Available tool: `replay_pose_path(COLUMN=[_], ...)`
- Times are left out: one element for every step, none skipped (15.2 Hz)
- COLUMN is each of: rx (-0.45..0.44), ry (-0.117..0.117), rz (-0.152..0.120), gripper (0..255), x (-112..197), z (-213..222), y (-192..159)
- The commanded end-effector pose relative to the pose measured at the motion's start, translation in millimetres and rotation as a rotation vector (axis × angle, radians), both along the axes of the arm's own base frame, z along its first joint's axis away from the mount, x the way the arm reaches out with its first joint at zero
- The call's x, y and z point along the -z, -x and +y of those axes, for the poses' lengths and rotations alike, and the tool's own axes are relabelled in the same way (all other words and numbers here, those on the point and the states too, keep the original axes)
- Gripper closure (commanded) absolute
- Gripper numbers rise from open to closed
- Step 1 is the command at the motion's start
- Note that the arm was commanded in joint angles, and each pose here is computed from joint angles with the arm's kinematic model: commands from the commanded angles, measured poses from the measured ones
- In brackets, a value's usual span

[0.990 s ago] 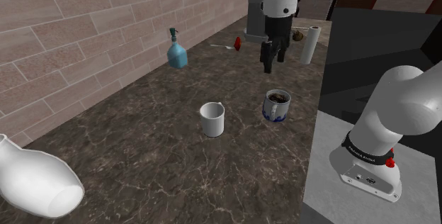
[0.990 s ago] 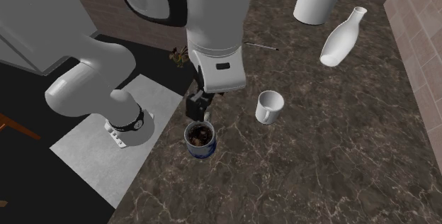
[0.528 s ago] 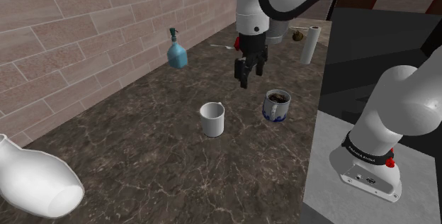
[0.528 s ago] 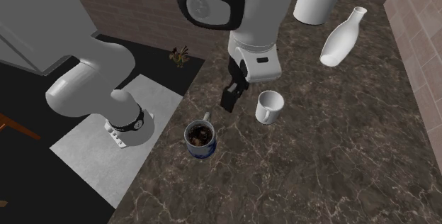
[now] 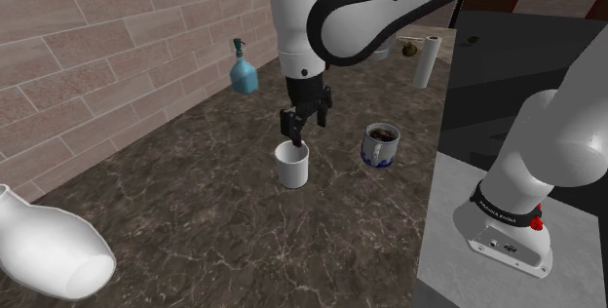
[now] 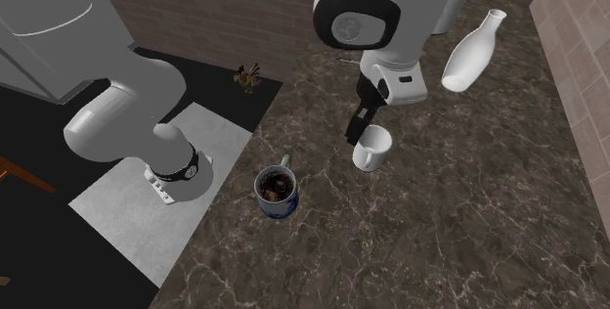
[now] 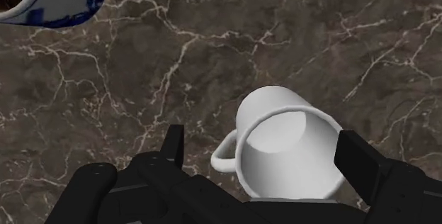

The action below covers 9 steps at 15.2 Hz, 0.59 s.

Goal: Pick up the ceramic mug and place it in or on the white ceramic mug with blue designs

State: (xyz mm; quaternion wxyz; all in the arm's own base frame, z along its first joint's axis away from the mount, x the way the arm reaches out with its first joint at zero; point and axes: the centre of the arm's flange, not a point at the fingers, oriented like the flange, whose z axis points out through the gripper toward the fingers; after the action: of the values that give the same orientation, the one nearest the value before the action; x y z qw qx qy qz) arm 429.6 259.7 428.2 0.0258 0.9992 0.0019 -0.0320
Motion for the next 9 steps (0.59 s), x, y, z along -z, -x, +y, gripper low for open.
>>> replay_pose_path(rx=[0.003, 0.003, 0.004, 0.005, 0.005, 0.006, 0.006, 0.006, 0.006], ry=[0.003, 0.005, 0.007, 0.009, 0.011, 0.012, 0.012, 0.012, 0.012], rz=[-0.003, -0.005, -0.006, -0.008, -0.009, -0.010, -0.010, -0.010, -0.010], gripper=[0, 0, 0, 0, 0, 0, 0, 0, 0], x=[14.2, 19.5, 24.7, 30.0, 35.3, 39.2, 44.4, 49.7, 55.0], z=[23.1, 34.2, 45.3, 56.3, 67.4, 75.6, 75.2, 74.9, 74.6], y=[-10.7, -15.9, -21.2, -26.5, -31.8, -35.7, -35.5, -35.2, -34.9])
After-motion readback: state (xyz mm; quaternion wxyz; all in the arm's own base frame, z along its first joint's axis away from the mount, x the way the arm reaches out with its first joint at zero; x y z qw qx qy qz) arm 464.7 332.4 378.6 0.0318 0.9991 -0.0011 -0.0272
